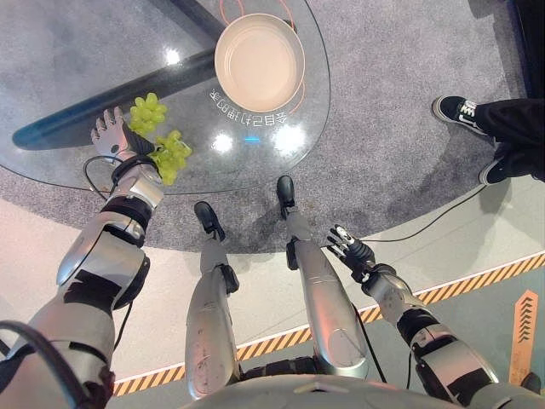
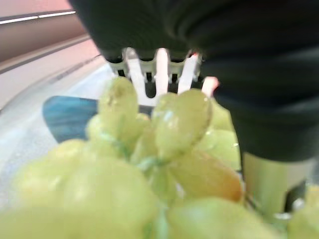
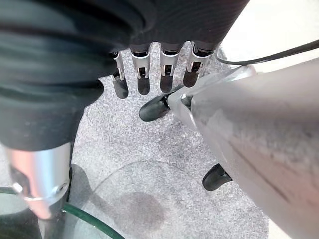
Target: Pick up fruits into the plate
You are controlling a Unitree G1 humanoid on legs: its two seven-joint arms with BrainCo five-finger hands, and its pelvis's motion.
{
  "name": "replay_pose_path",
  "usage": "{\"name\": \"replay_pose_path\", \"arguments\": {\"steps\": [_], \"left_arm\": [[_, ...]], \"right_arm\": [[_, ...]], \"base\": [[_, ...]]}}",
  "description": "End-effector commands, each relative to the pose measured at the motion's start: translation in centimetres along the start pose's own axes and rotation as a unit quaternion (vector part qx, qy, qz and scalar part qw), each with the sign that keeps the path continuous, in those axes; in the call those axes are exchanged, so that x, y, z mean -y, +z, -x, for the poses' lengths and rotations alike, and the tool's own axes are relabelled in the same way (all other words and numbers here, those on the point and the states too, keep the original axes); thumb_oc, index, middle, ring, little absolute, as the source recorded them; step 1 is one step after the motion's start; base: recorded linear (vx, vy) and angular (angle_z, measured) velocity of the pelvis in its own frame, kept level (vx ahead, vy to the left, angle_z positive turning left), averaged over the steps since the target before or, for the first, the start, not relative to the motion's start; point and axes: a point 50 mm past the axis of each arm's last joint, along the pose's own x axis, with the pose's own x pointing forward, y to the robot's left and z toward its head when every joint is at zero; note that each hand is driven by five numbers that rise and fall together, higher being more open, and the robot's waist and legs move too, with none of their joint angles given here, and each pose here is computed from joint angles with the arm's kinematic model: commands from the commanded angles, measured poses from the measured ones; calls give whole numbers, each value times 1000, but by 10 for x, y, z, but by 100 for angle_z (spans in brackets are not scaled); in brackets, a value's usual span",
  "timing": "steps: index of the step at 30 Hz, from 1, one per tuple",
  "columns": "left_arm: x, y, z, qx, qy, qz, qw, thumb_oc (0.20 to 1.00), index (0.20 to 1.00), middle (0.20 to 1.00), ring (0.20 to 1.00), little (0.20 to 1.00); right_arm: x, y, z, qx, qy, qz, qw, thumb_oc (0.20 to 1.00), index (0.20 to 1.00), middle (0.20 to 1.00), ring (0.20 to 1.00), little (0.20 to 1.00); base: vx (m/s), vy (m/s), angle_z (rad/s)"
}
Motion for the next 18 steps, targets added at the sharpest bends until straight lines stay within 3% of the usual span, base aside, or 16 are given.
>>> {"name": "replay_pose_path", "arguments": {"steps": [1, 7, 8, 9, 10, 18], "left_arm": [[-28, -20, -18, -63, 48, 3, 997, 1000, 1000, 1000, 1000, 1000], [-33, -17, -20, -73, 57, 20, 995, 1000, 1000, 1000, 1000, 1000], [-32, -17, -20, -76, 54, 20, 995, 570, 570, 570, 570, 570], [-34, -17, -20, -77, 54, 22, 995, 507, 507, 507, 507, 507], [-32, -18, -20, -80, 53, 22, 995, 200, 200, 200, 200, 200], [-31, -23, -20, -90, 46, 23, 995, 200, 200, 200, 200, 200]], "right_arm": [[-2, -13, 8, 5, 11, -11, 1000, 1000, 1000, 1000, 1000, 1000], [-10, -13, 7, 14, 26, -14, 999, 1000, 1000, 1000, 1000, 1000], [-11, -13, 7, 15, 28, -15, 999, 1000, 1000, 1000, 1000, 1000], [-13, -11, 6, 17, 30, -15, 999, 1000, 1000, 1000, 1000, 1000], [-13, -11, 6, 18, 31, -15, 999, 1000, 1000, 1000, 1000, 1000], [-18, -7, 4, 30, 36, -19, 999, 1000, 1000, 1000, 1000, 1000]], "base": [[0, 0, 0], [8, -25, 2], [0, 0, 0], [0, 0, 0], [-10, -9, 4], [2, -4, 2]]}}
